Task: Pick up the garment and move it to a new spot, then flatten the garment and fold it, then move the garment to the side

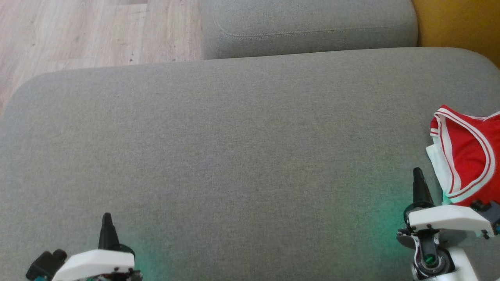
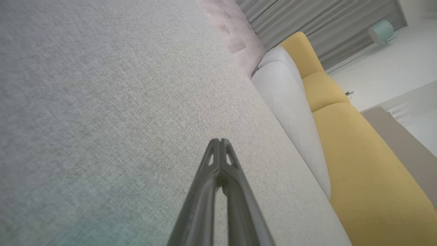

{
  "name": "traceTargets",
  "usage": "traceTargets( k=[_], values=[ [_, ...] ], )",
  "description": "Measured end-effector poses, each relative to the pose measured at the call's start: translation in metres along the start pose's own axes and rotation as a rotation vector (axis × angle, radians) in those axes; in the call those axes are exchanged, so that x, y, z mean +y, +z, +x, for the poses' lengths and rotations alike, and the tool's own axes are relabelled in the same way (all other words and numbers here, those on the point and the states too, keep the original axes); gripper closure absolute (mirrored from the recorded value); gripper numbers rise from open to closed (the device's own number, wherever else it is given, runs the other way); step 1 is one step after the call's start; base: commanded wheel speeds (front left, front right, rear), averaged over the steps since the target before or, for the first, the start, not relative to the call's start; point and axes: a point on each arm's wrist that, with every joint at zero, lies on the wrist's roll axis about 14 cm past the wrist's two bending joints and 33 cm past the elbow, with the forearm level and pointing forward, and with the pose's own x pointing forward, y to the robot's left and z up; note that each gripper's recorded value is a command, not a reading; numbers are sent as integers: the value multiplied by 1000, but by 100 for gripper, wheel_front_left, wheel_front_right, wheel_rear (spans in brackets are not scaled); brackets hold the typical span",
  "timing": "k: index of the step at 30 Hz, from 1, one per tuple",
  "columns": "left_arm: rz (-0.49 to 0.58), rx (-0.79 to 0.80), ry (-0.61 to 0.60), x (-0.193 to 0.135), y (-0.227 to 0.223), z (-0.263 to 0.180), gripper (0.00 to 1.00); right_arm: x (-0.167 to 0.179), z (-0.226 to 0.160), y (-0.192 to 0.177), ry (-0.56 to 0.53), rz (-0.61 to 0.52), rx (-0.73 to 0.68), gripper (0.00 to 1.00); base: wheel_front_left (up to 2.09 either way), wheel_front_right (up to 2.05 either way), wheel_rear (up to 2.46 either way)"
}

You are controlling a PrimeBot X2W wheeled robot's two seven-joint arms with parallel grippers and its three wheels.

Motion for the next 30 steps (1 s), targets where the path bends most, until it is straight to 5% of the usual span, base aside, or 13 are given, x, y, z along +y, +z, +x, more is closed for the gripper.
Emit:
traceTargets(
  k=[30],
  values=[
    [-326,-6,-93,-24,17,6,100,12,-3,20,53,330,-34,100,0,0,0]
  ],
)
